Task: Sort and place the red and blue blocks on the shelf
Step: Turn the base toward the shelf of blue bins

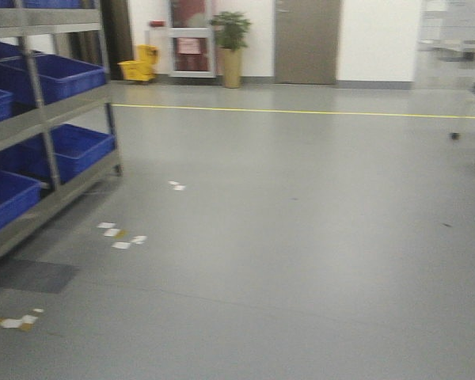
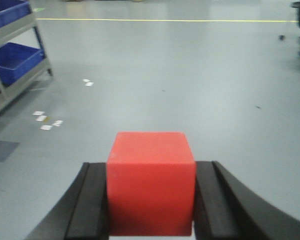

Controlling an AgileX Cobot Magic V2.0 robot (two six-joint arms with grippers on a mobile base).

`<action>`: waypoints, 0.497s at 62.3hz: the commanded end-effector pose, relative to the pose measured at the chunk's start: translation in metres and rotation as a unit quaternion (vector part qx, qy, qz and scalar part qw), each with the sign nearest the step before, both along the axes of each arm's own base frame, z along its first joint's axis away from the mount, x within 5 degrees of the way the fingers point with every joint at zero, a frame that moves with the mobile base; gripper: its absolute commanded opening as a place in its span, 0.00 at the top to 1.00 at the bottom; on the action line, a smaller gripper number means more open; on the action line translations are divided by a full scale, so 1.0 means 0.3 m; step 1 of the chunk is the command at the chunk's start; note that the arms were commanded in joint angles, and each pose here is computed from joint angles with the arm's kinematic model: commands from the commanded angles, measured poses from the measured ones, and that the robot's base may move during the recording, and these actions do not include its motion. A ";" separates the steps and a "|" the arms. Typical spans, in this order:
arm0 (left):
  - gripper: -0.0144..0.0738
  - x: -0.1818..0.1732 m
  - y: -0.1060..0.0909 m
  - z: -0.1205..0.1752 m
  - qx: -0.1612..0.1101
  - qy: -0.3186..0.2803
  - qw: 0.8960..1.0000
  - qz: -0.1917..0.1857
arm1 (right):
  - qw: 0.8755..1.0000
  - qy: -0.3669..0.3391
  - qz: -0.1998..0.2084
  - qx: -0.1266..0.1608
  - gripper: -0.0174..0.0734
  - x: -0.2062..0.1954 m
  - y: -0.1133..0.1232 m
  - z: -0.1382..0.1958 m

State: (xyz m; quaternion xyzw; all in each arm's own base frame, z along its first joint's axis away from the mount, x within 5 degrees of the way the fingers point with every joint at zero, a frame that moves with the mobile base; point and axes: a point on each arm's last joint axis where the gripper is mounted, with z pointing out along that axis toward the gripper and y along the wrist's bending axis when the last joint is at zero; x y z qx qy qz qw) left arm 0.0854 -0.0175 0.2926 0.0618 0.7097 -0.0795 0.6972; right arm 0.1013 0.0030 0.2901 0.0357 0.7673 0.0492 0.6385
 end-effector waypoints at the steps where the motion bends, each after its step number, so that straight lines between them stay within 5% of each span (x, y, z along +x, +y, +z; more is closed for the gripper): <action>1: 0.70 -0.001 0.007 0.060 -0.011 -0.053 0.998 0.010 | 0.998 -0.057 -0.004 -0.007 0.75 0.003 -0.003 0.058; 31: 0.70 -0.001 0.007 0.060 -0.011 -0.053 0.998 0.010 | 0.998 -0.057 -0.004 -0.007 0.75 0.003 -0.003 0.058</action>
